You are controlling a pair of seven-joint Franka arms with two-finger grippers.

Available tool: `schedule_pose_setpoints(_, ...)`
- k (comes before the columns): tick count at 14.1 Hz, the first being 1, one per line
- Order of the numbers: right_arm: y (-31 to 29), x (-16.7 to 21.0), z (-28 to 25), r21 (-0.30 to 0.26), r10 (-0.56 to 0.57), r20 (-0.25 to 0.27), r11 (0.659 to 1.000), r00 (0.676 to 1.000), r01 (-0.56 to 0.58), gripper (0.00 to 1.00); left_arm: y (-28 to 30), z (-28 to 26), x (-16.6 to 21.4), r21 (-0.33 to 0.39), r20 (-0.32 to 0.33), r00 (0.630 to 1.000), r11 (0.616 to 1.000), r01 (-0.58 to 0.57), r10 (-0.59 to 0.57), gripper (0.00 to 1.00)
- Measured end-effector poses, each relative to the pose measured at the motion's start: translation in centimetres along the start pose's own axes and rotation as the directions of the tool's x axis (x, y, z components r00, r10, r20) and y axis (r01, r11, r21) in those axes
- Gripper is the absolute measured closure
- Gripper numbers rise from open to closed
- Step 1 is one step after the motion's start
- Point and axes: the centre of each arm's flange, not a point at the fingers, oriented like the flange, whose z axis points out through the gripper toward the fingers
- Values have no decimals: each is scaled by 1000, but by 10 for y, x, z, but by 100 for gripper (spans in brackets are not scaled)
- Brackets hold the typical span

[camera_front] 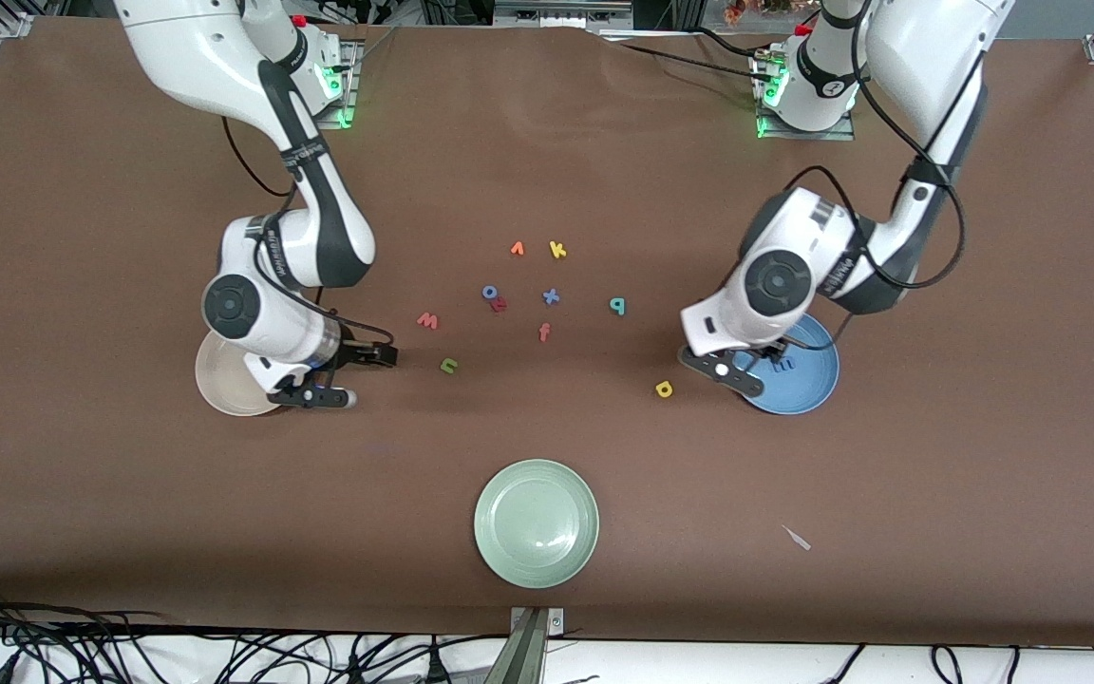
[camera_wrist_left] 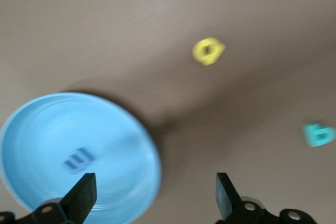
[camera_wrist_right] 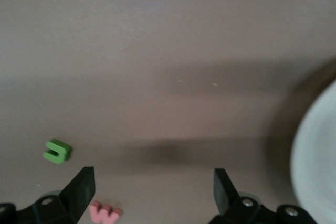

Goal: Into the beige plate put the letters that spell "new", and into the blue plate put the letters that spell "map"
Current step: 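Grasp the green letter with the right gripper while the left gripper grasps the teal letter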

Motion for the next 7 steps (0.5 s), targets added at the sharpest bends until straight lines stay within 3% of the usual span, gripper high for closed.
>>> schedule_pose_setpoints(3,-40,-1,13,-9,43,-11,999,999,-43,0,60,11,4,-70,-4,997,994,81,-82,0)
schedule_pose_setpoints(7,-61,1,29,-4,110,-52,994,993,-111,0,142,63,6,-101,8,980,974,200,-200,0)
